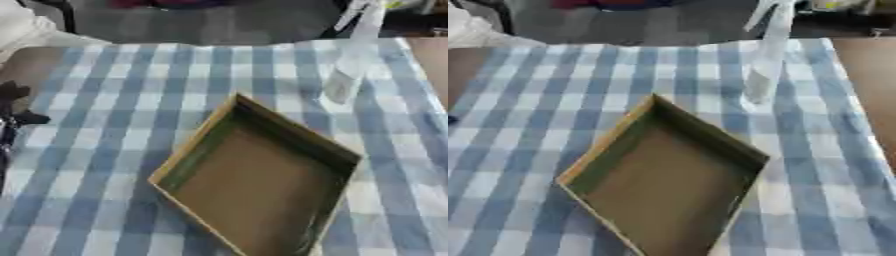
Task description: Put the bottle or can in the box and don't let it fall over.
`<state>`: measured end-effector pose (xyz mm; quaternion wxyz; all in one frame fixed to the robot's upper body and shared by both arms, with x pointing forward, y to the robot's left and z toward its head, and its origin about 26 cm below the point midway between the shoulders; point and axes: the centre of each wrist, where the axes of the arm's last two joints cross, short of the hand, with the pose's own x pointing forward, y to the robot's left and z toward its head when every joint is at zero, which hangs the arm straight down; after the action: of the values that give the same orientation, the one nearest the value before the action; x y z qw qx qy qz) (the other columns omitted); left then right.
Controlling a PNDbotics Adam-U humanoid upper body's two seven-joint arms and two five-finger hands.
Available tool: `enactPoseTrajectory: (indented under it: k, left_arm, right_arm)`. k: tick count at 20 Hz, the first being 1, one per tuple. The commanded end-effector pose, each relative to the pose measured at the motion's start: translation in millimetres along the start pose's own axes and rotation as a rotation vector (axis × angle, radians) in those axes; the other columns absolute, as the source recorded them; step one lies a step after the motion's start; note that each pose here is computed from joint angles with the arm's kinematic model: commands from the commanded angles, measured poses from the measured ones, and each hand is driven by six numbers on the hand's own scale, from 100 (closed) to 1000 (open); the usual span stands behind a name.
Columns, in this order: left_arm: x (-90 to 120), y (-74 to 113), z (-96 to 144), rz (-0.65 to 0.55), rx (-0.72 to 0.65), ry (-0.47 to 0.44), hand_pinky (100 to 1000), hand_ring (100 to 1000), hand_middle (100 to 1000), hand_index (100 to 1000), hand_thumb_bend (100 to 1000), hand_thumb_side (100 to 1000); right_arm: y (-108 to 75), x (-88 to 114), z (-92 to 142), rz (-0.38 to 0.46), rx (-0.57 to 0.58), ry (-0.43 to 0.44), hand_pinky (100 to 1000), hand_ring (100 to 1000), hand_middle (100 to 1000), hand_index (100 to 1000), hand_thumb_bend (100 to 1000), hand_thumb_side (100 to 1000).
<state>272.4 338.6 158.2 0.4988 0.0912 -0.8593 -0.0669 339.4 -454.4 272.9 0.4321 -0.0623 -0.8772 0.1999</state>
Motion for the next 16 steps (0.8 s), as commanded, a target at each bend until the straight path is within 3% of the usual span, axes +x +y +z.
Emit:
enactPoseTrajectory:
  k: [1, 15, 16]
  left_arm:
    - [8, 6.1, -1, -0.019, 0.01, -0.026, 1000, 655, 866, 938, 100, 727]
    - [7, 6.8, -2, -0.011, 0.017, -0.027, 1000, 650, 865, 938, 100, 725]
    - [7, 6.6, -2, -0.01, 0.015, -0.028, 1000, 650, 865, 938, 100, 720]
  right_arm:
    - [-14.8, 16, -2, 0.054, 0.002, -0.015, 883, 1000, 1000, 1000, 100, 597]
    - [-15.4, 4, 3, 0.076, 0.081, 0.027, 892, 1000, 1000, 1000, 100, 625]
    - [-15.4, 2, 3, 0.083, 0.096, 0.037, 894, 1000, 1000, 1000, 100, 581]
